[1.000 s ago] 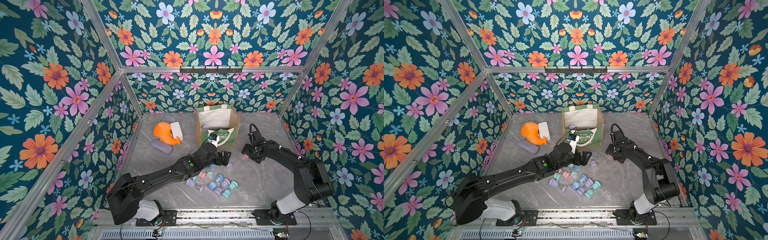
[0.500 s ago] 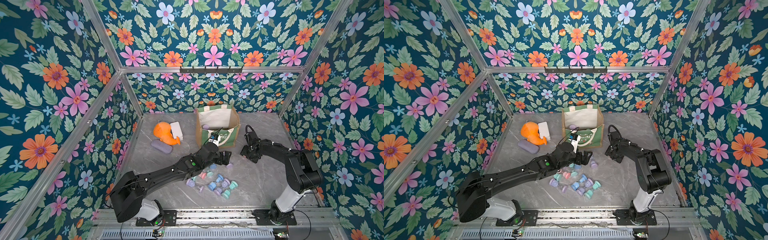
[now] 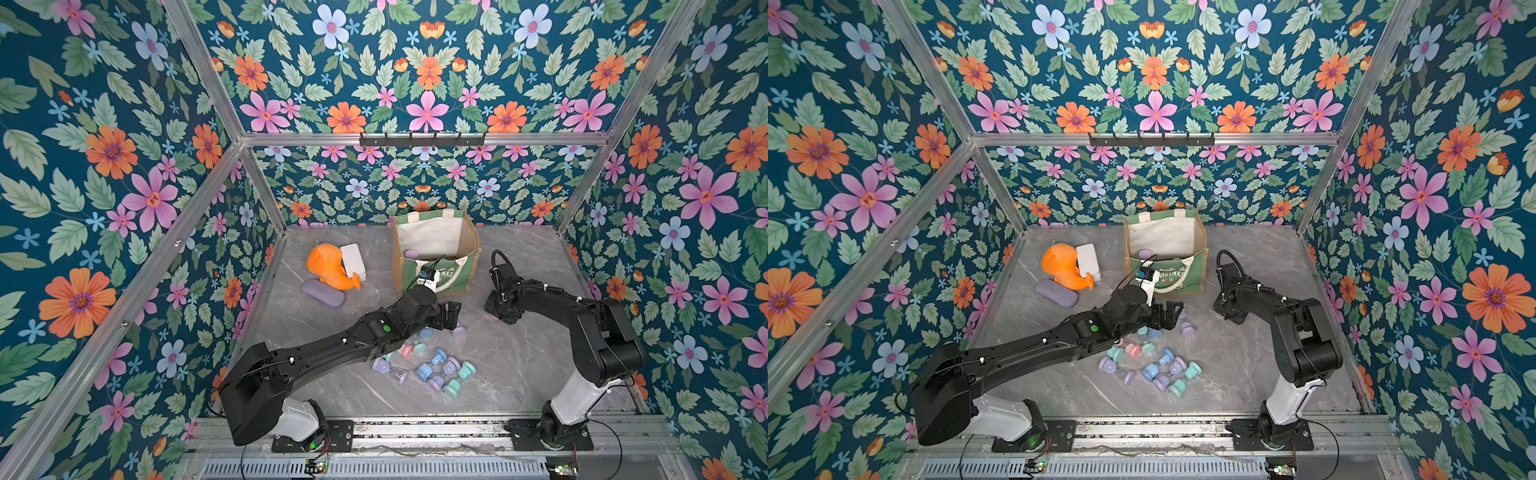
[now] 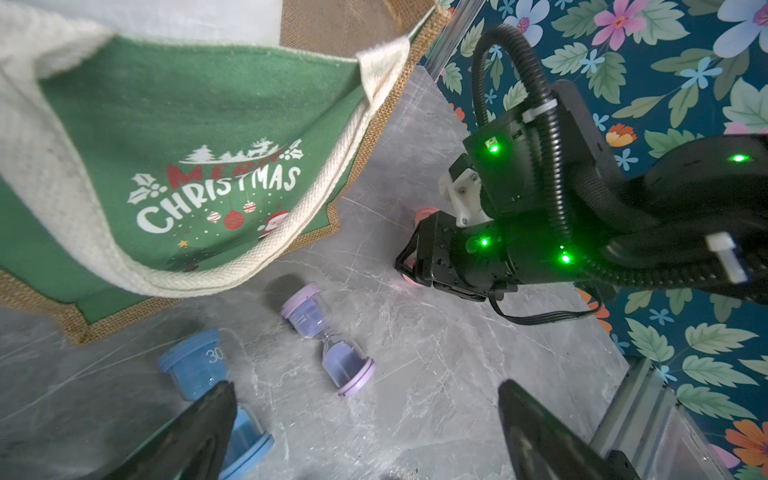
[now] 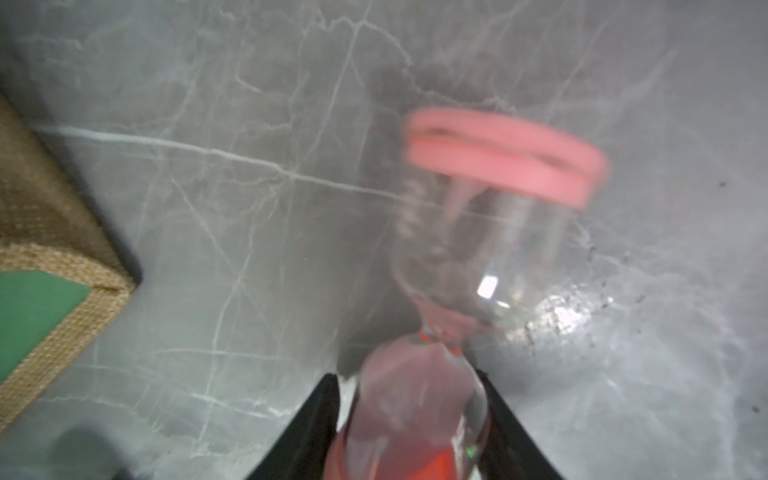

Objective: Put the hourglass into the canvas bag
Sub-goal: Pick up the hourglass from the center of the board.

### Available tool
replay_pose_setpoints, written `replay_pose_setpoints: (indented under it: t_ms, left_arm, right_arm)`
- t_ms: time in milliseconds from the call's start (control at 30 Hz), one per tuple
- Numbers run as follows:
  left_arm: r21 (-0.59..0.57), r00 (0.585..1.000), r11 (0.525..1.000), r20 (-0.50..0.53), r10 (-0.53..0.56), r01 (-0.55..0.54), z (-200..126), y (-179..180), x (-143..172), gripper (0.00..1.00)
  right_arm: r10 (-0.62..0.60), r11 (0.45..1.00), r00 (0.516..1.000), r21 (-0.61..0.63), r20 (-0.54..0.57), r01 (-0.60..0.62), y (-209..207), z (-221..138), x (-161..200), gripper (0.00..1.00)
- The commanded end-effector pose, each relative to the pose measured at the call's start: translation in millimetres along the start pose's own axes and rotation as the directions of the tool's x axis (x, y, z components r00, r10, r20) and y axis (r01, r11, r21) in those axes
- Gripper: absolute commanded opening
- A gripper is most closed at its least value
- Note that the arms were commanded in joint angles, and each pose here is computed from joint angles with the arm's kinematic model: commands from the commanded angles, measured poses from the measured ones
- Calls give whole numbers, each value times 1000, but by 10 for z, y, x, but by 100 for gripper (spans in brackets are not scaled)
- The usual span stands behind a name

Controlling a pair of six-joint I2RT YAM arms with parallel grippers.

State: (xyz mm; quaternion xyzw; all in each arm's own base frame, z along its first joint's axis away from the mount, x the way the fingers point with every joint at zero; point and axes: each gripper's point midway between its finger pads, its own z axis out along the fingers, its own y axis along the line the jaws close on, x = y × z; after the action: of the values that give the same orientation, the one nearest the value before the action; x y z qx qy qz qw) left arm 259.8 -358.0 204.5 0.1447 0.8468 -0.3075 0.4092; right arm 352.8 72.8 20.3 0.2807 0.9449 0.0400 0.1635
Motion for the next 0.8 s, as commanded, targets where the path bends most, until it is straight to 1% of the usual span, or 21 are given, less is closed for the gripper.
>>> replay_pose_setpoints:
  t_ms: [0, 33, 333, 533, 767]
  left_arm:
    - [-15, 1000, 1000, 7, 14, -14, -19, 24, -23, 100]
    - [-17, 1000, 1000, 7, 14, -14, -17, 27, -23, 100]
    - [-19, 1000, 1000, 19, 16, -15, -57, 24, -67, 100]
    - [-8, 999, 1000, 35, 11, -11, -124, -4, -133, 100]
    - [-24, 997, 999, 77, 28, -26, -309, -19, -333, 100]
  right_arm:
    - [4, 1000, 999, -10, -54, -4, -3, 25, 122, 45]
    - [2, 1000, 999, -14, -53, -3, -1, 13, 123, 43]
    - [-6, 999, 1000, -42, -26, 5, 26, -137, 76, 38]
    - [-18, 995, 999, -94, 38, 22, 76, -465, -41, 35]
    - [-34, 980, 987, -189, 159, 65, 197, -1107, -265, 34]
